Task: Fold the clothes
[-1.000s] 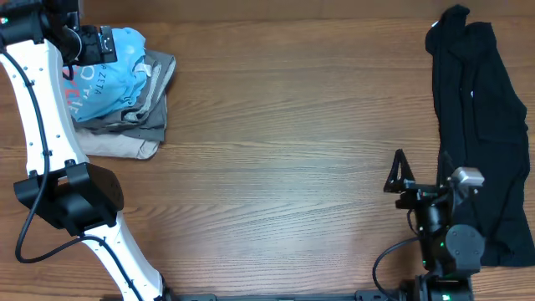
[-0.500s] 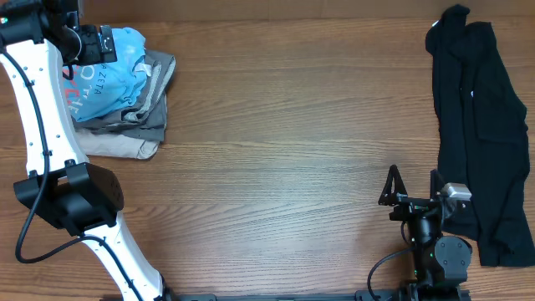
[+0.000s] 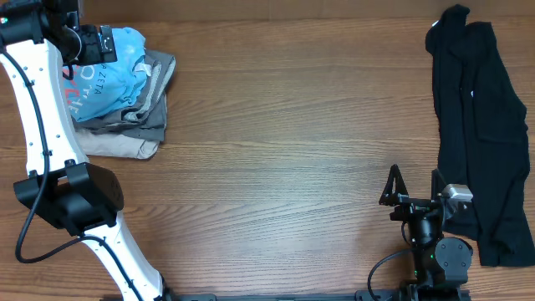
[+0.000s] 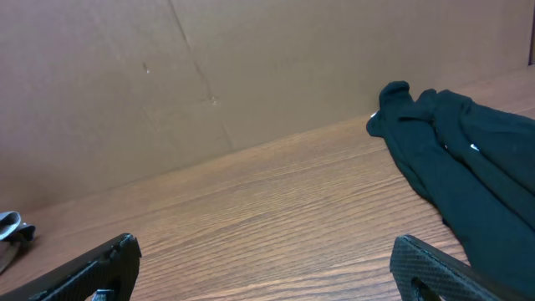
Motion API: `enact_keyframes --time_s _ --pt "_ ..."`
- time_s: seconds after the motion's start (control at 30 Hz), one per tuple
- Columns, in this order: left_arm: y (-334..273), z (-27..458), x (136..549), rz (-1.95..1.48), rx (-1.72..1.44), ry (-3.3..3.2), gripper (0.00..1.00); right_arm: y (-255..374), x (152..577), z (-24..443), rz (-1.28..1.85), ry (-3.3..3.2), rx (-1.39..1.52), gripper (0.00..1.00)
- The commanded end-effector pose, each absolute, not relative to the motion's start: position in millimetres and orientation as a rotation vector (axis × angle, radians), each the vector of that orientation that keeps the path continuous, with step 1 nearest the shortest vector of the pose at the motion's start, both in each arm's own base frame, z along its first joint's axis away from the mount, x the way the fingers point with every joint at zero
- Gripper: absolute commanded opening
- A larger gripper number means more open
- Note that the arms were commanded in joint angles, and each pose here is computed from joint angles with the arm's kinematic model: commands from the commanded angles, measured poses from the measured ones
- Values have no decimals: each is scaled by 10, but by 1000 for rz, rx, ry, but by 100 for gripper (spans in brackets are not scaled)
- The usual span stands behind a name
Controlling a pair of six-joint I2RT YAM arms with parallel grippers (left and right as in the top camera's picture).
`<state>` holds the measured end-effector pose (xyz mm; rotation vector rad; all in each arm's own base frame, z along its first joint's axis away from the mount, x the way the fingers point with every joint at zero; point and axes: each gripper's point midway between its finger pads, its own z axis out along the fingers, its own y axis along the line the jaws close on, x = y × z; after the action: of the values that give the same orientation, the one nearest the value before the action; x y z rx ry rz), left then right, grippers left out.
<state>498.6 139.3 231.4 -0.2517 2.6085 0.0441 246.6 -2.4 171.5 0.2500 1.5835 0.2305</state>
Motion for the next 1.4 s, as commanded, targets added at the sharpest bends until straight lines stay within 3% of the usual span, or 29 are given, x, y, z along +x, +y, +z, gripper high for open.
enact_keyframes --time_s 0.0,0.33,0.53,0.67,0.77,0.9,1.1,1.37 --pt "1391 2306 5000 44 -233 2609 100 -39 2465 1701 219 1577 251 100" --pt "1368 2486 4958 53 -226 2574 100 -39 2465 1701 219 1577 251 100" --pt "997 3307 4667 66 -135 2418 100 -39 2465 1701 219 1577 251 100" --pt "342 3892 4044 27 17 2306 100 -39 2465 1701 219 1577 251 100" --pt "-64 3777 3518 -27 130 2334 100 -39 2465 1701 219 1577 251 100" --pt "-134 3308 2895 -41 154 2389 100 -39 2465 1701 219 1577 251 100" --pt "-86 2979 2523 -46 115 2192 100 -39 2465 1701 219 1577 251 100" --pt "-362 2903 2333 -126 241 1635 100 -39 2465 1701 219 1577 251 100"
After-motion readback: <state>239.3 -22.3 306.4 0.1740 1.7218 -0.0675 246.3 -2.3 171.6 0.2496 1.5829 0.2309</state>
